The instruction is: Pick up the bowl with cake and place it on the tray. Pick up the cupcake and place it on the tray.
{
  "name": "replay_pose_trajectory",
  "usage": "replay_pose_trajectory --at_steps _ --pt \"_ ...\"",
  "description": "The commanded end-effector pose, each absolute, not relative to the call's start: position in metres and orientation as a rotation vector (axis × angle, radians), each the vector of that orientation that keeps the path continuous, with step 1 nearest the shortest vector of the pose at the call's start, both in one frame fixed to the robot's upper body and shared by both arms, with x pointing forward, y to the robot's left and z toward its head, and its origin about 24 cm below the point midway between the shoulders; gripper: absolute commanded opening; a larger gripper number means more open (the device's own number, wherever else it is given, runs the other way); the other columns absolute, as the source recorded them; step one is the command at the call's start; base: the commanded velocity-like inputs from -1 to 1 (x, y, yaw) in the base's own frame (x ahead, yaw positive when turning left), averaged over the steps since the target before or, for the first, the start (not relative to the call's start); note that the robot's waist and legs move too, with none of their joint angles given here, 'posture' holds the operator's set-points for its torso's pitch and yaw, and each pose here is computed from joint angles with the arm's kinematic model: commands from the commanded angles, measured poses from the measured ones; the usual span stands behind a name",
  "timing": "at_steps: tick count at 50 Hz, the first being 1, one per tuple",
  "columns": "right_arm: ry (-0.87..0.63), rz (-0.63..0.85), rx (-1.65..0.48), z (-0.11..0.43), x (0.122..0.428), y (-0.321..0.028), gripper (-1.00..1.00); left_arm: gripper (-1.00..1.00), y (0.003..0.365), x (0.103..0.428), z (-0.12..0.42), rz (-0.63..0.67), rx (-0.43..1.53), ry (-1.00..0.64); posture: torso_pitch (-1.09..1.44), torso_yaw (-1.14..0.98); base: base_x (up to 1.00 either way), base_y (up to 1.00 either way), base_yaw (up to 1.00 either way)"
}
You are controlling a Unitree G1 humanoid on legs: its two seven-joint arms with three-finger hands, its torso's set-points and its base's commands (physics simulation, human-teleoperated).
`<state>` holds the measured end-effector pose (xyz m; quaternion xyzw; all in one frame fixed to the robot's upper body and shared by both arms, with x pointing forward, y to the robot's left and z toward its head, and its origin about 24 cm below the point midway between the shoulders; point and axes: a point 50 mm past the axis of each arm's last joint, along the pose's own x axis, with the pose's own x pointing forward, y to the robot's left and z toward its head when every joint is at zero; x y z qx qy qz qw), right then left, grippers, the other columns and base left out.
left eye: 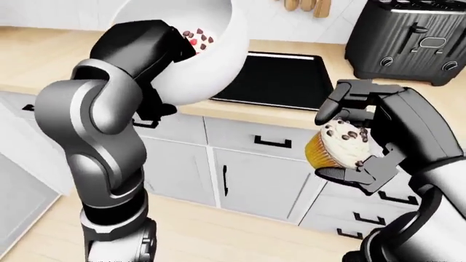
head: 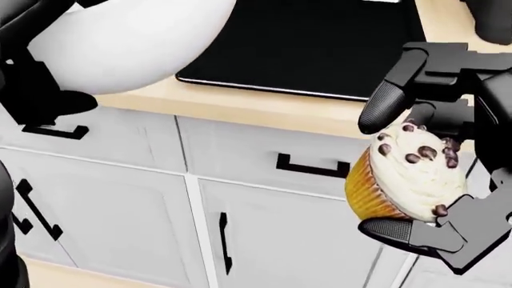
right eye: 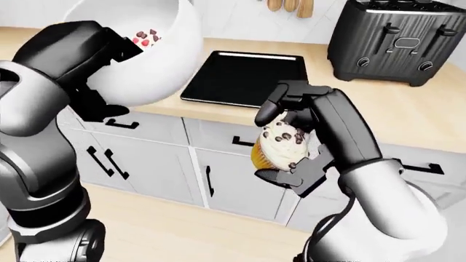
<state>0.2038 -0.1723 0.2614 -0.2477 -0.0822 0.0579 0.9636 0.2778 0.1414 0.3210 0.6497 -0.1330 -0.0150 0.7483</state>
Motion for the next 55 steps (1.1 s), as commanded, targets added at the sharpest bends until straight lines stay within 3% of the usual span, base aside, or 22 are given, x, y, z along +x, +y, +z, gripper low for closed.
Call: replay_pose_trajectory --at_steps 1,14,55 --pt "-0.219 0.062 -0.514 0.271 0.200 -0.176 -1.00 -1.00 0.138 0.269 0.337 0.035 1.423 -0.389 0.00 0.00 0.45 0.00 0.00" --pt "-0.226 0.054 -0.512 0.274 0.198 -0.178 -1.00 -1.00 0.137 0.268 0.340 0.036 1.424 -0.393 0.00 0.00 0.46 0.00 0.00" --pt "-0.274 -0.011 -0.499 0.295 0.186 -0.191 -1.00 -1.00 0.129 0.266 0.343 0.022 1.431 -0.421 0.00 0.00 0.03 0.00 0.00"
